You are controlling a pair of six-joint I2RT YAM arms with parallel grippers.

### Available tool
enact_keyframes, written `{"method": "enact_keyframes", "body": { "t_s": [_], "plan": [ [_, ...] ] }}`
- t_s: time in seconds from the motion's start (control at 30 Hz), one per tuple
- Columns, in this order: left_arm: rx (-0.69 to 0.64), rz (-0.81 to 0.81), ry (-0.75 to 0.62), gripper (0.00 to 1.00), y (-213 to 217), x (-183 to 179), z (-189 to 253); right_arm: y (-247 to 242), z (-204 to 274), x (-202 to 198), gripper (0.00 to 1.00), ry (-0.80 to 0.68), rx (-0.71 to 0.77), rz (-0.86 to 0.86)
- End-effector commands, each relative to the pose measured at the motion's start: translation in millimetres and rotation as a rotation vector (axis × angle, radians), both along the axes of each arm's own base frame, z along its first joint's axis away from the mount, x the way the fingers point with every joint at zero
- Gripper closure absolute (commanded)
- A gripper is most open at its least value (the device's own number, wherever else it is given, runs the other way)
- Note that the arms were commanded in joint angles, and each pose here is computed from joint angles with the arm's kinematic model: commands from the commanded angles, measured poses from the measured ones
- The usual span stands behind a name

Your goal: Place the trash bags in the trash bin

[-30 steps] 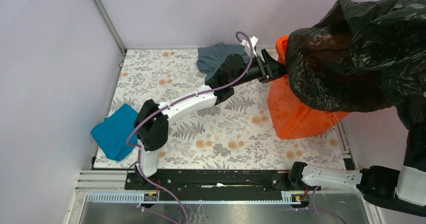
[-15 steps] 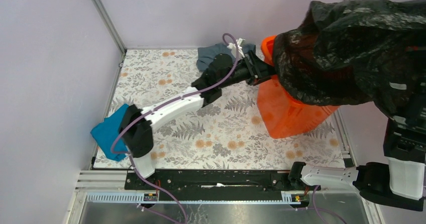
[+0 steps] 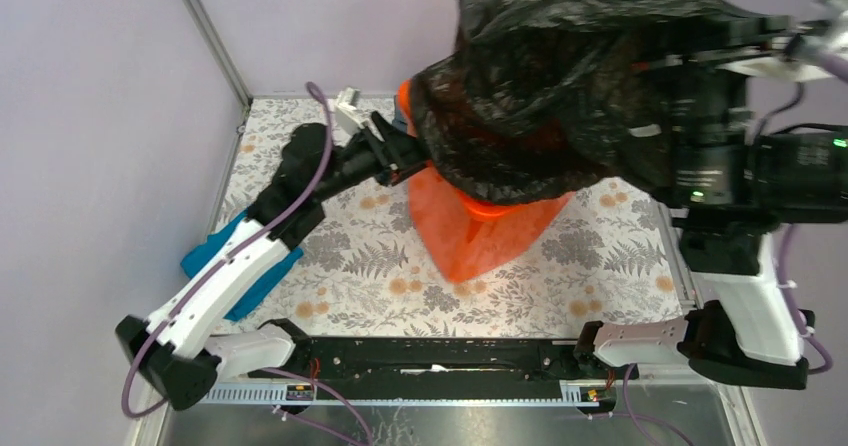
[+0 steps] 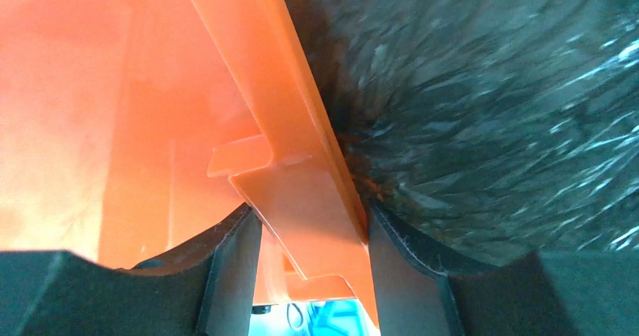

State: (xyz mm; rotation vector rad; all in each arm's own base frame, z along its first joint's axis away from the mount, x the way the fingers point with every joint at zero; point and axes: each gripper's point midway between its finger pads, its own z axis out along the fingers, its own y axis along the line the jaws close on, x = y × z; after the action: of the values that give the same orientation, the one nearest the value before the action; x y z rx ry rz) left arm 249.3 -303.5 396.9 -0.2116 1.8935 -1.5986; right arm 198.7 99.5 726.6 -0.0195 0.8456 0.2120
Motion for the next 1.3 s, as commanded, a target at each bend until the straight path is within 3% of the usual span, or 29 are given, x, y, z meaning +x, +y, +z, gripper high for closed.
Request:
{"method": "enact_keyframes", "body": {
  "t_s": [0.0, 0.2, 0.37, 0.5, 0.63, 0.77, 1.1, 1.17, 1.27],
  "plan": [
    [-0.002, -0.023, -0.143, 0.80, 32.3, -18.0, 29.9, 50.7, -10.7, 18.6, 1.00, 0.009, -0.003, 0.092],
    [0.041, -0.076, -0.091, 0.82, 43.3, -27.3, 1.9, 64.0, -10.7, 34.1, 1.00, 0.017, -0.028, 0.024],
    [0.118, 0.003, -0.053, 0.78, 65.5, -23.9, -23.3, 70.4, -10.7, 35.3, 1.00, -0.003, -0.082, 0.007],
    [0.210, 0.063, -0.040, 0.59, 79.4, -24.4, -40.8, 55.7, -12.9, 38.6, 1.00, 0.010, -0.117, -0.099],
    [0.314, 0.122, -0.072, 0.28, 97.4, -28.1, -48.9, 42.8, -15.1, 27.6, 1.00, 0.013, -0.105, -0.059],
    [0.379, 0.170, -0.155, 0.09, 116.4, -39.6, -41.8, 33.2, -23.0, 23.0, 1.00, 0.029, -0.105, -0.054],
    [0.495, 0.307, -0.420, 0.06, 162.5, -66.1, 12.3, 26.7, -20.8, 19.4, 1.00, 0.034, -0.088, -0.045],
    [0.464, 0.297, -0.505, 0.06, 159.6, -70.7, 35.1, 34.1, -19.1, 22.6, 1.00, 0.039, -0.109, -0.041],
    [0.333, 0.150, -0.679, 0.04, 131.4, -87.8, 83.5, 45.3, -22.1, 29.0, 1.00, 0.054, -0.138, -0.040]
  ]
}}
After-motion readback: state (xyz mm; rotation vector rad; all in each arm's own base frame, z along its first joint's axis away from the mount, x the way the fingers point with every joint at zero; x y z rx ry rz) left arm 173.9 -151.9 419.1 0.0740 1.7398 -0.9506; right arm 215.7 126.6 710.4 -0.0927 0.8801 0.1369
